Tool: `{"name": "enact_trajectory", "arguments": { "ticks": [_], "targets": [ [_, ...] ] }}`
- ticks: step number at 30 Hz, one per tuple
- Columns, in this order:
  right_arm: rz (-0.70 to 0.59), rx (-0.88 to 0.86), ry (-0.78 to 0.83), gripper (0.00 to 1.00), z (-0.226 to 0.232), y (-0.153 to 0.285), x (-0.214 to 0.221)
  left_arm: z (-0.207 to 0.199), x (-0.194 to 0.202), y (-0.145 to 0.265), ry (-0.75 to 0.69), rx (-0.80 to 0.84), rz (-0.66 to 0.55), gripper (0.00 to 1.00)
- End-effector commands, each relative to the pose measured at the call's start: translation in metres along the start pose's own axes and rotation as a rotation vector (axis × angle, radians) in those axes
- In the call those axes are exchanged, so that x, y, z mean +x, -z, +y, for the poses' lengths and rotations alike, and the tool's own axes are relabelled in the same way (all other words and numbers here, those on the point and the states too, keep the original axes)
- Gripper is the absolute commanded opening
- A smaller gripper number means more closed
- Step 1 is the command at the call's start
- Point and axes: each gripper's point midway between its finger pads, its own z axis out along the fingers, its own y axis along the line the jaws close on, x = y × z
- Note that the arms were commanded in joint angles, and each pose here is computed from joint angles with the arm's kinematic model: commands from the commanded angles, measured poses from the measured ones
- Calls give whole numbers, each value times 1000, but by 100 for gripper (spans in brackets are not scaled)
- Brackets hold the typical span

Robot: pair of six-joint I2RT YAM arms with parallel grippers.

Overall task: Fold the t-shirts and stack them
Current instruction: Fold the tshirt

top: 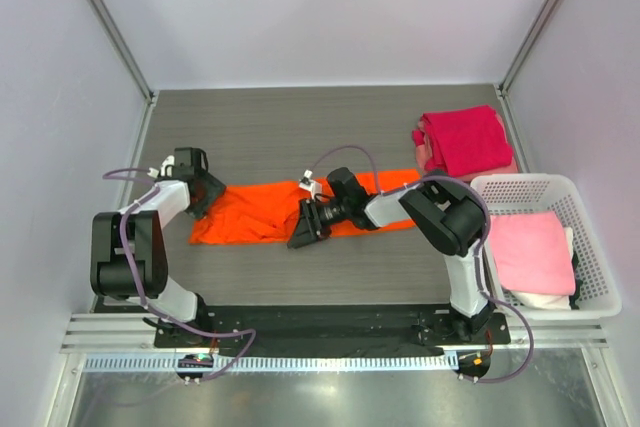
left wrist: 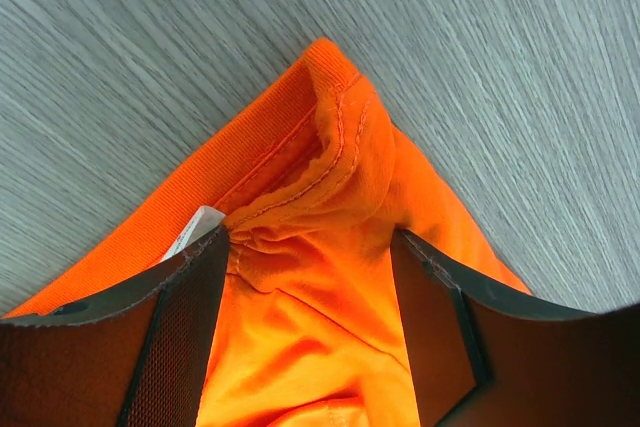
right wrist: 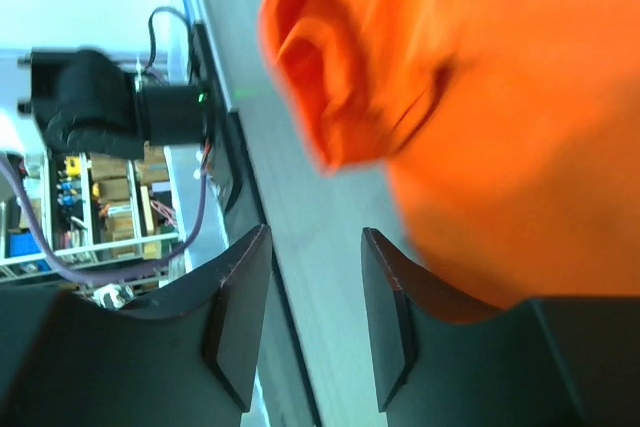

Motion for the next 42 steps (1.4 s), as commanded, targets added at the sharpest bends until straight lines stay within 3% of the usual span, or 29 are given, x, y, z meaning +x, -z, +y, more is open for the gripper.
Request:
{"name": "enact_trajectory", "arguments": {
  "ticks": [1,7,11,22,29,33,36,42],
  "targets": [
    [-28,-57,152,48,37,17,1,16,8,-9,-25,-47,29,68],
    [-94,-8,196,59,47,24,-15,12,0,9,-21,-5,-19,68],
    [-137,56,212,57,46,20,-38,7,-4,29,-18,57,-56,72],
    [-76,218,299,61,29,-9,-46,4,-2,89,51,176,-107,80],
    [-75,198,325,50,49,-4,-47,-11,48,102,18,287,40,77],
    [-10,102,312,33,68,-13,-32,-20,63,108,1,342,93,74],
    [-2,99,276,23,64,-21,-30,-24,67,103,17,354,113,74],
    [14,115,192,16,41,-41,-36,-31,78,79,43,334,173,74]
  ]
}}
